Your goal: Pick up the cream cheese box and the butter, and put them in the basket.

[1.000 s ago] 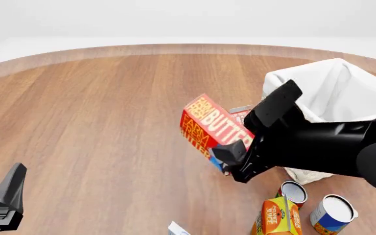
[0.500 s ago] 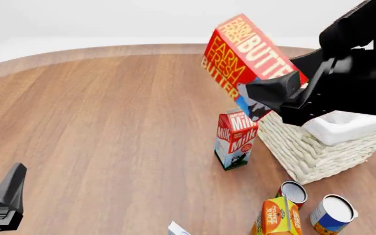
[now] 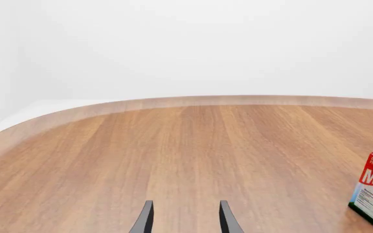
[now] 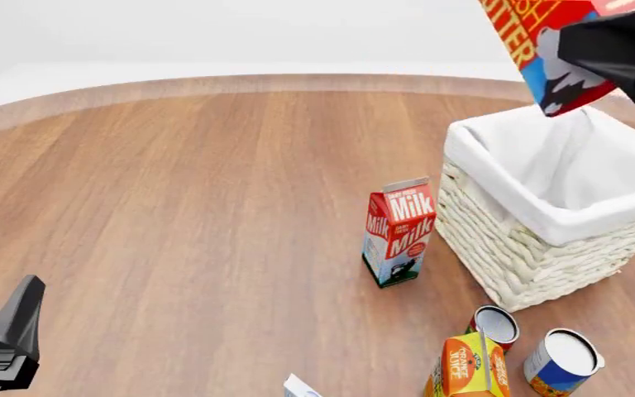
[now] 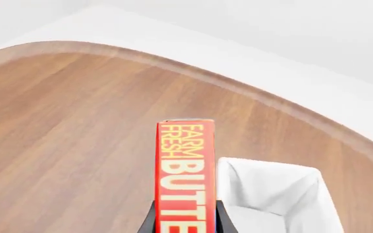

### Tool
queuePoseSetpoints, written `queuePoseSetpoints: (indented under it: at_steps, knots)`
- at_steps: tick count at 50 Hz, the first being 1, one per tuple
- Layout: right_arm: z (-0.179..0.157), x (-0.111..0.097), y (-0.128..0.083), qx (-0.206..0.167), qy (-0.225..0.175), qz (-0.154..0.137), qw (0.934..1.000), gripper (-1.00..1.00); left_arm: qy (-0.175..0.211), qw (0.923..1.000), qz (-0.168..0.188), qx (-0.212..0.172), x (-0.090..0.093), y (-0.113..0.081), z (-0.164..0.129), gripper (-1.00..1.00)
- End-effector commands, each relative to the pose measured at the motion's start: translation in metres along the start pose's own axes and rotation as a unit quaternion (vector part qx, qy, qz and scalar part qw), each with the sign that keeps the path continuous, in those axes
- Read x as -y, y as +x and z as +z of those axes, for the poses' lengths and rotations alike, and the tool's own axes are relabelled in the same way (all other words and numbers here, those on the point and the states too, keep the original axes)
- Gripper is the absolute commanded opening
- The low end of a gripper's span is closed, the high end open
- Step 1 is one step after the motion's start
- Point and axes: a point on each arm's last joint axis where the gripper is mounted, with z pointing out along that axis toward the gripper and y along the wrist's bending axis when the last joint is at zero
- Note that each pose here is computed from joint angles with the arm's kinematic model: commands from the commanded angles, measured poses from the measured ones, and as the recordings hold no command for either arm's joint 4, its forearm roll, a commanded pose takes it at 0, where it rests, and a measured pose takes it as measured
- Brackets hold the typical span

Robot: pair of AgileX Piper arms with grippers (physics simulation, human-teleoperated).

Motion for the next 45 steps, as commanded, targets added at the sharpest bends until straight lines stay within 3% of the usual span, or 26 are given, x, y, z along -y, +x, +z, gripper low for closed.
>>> queuePoseSetpoints:
  at_steps: [1, 11, 21, 37, 45]
  knots:
    - [-0.025, 0.016, -0.013, 0.017, 0.059, 0.032, 0.9976, -1.0, 0.0, 1.0, 0.0, 0.0, 0.0, 0.0, 0.0, 1.0]
    - [-0.021, 0.023, -0.006, 0.005, 0.085, 0.078, 0.9933, -1.0, 0.0, 1.0, 0.0, 0.0, 0.0, 0.0, 0.0, 1.0]
    - [0.001, 0.036, 0.007, -0.015, 0.119, 0.128, 0.9845, -1.0, 0.0, 1.0, 0.0, 0.0, 0.0, 0.0, 0.0, 1.0]
    - [0.02, 0.044, 0.025, -0.04, 0.135, 0.176, 0.9741, -1.0, 0.0, 1.0, 0.0, 0.0, 0.0, 0.0, 0.0, 1.0]
    - [0.03, 0.05, 0.036, -0.089, 0.147, 0.185, 0.9675, -1.0, 0.0, 1.0, 0.0, 0.0, 0.0, 0.0, 0.0, 1.0]
